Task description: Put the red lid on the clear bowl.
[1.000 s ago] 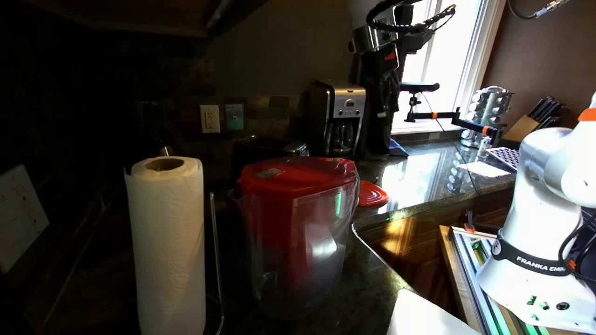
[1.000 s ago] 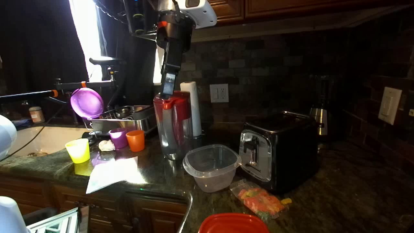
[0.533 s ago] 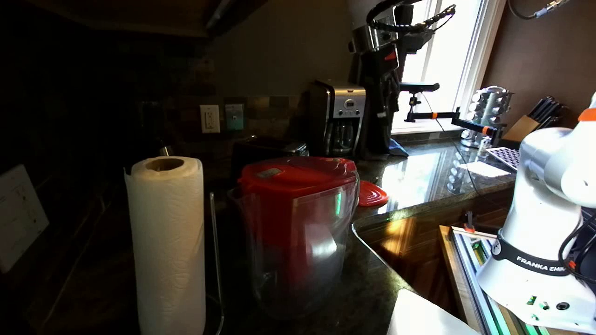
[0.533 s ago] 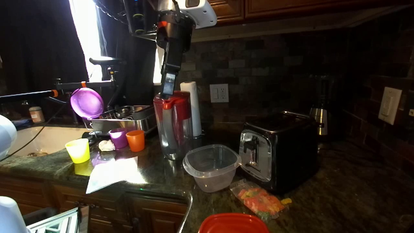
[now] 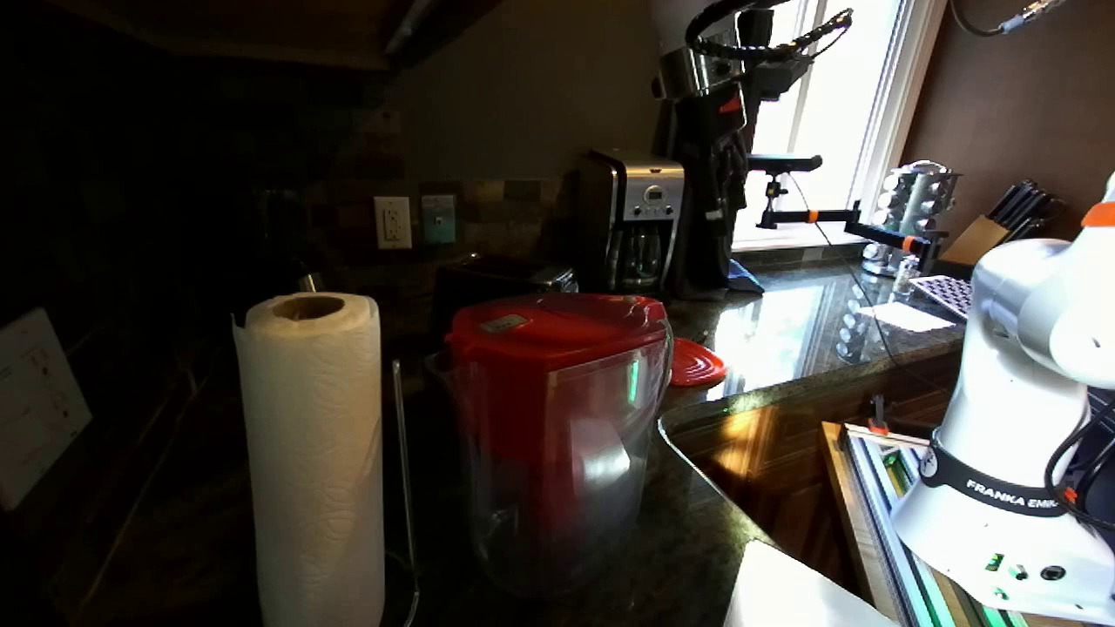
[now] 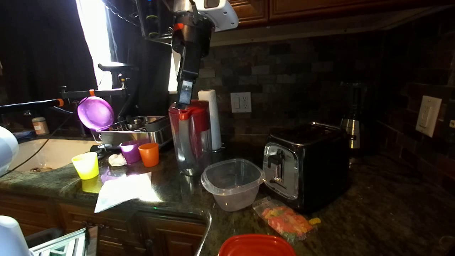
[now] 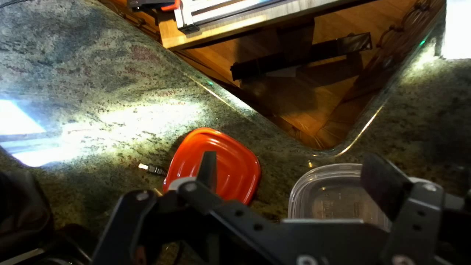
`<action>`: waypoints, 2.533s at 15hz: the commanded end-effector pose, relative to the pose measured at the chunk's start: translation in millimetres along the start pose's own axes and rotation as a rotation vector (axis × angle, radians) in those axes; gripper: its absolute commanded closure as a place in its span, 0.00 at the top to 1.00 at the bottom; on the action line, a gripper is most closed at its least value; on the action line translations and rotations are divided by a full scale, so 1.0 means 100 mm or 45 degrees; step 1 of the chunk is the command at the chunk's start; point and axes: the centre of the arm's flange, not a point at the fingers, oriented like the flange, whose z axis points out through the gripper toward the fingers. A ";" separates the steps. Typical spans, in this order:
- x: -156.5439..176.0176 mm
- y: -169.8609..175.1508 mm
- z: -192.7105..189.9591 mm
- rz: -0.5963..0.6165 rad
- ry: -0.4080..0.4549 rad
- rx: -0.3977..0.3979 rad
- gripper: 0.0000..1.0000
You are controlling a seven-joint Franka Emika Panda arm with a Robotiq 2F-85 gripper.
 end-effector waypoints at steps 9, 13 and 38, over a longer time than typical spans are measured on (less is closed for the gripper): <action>0.07 0.46 0.60 -0.063 -0.007 0.036 1.00; 0.20 0.65 0.83 -0.228 0.088 0.022 1.00; 0.60 1.29 1.69 -0.753 0.057 0.120 1.00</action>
